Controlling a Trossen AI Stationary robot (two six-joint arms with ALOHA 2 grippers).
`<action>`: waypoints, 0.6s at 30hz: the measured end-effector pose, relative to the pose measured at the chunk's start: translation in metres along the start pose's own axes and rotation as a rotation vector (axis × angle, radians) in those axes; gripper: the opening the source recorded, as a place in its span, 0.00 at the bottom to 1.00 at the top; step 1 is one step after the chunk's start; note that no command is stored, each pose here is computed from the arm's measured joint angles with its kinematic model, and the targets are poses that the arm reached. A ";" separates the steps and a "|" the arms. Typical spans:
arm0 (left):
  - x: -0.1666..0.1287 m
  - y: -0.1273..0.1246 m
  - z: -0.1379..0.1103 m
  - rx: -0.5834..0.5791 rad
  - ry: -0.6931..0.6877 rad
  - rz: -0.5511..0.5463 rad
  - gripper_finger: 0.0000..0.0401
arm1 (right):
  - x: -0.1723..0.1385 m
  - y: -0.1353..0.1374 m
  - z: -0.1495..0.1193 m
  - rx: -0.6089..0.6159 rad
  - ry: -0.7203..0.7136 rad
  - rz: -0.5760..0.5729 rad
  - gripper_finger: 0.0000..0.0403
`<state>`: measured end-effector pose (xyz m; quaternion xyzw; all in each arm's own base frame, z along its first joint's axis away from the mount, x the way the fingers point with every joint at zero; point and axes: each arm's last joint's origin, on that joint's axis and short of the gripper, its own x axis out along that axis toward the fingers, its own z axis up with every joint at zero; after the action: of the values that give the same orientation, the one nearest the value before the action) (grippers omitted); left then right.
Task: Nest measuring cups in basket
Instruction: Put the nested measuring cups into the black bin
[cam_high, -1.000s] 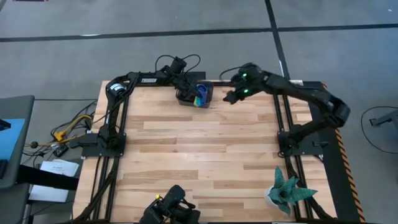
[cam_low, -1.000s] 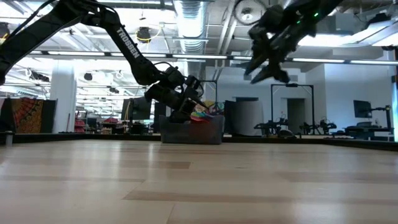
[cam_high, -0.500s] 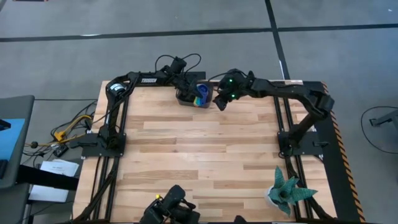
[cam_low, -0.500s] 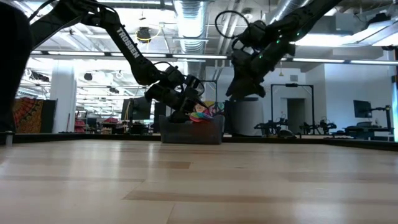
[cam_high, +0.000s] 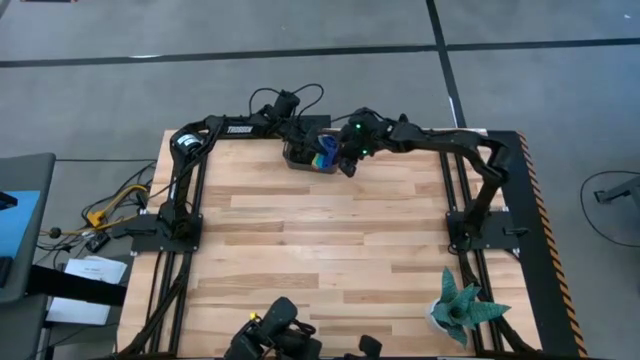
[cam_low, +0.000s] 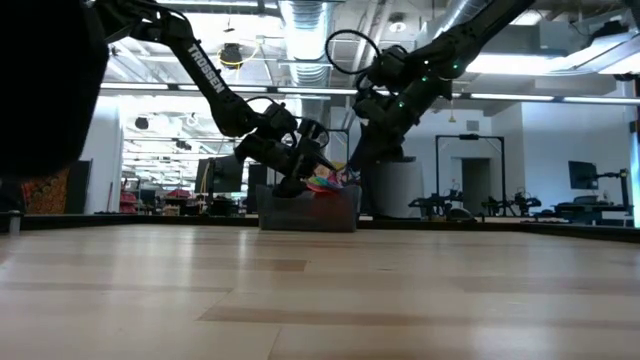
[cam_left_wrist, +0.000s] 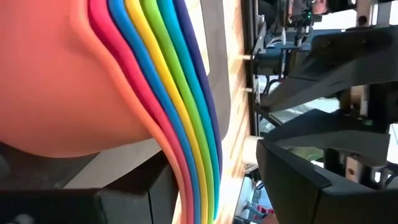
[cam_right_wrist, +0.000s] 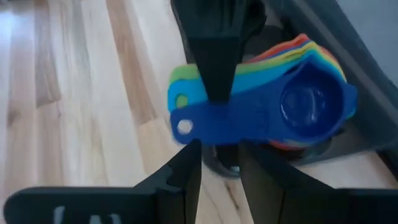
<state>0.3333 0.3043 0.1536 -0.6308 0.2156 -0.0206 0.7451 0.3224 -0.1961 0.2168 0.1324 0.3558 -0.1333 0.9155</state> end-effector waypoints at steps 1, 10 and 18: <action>0.000 0.000 0.000 -0.001 0.000 0.000 0.49 | 0.003 -0.001 0.001 -0.005 0.000 -0.001 0.32; -0.002 0.001 0.001 0.008 -0.004 0.002 0.49 | 0.018 -0.007 0.000 -0.019 0.065 -0.019 0.32; -0.002 0.002 0.001 0.037 -0.019 0.022 0.49 | 0.017 -0.011 0.000 -0.061 0.070 -0.028 0.31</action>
<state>0.3309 0.3064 0.1522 -0.6148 0.2153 -0.0104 0.7586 0.3308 -0.2089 0.2038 0.1038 0.3933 -0.1305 0.9042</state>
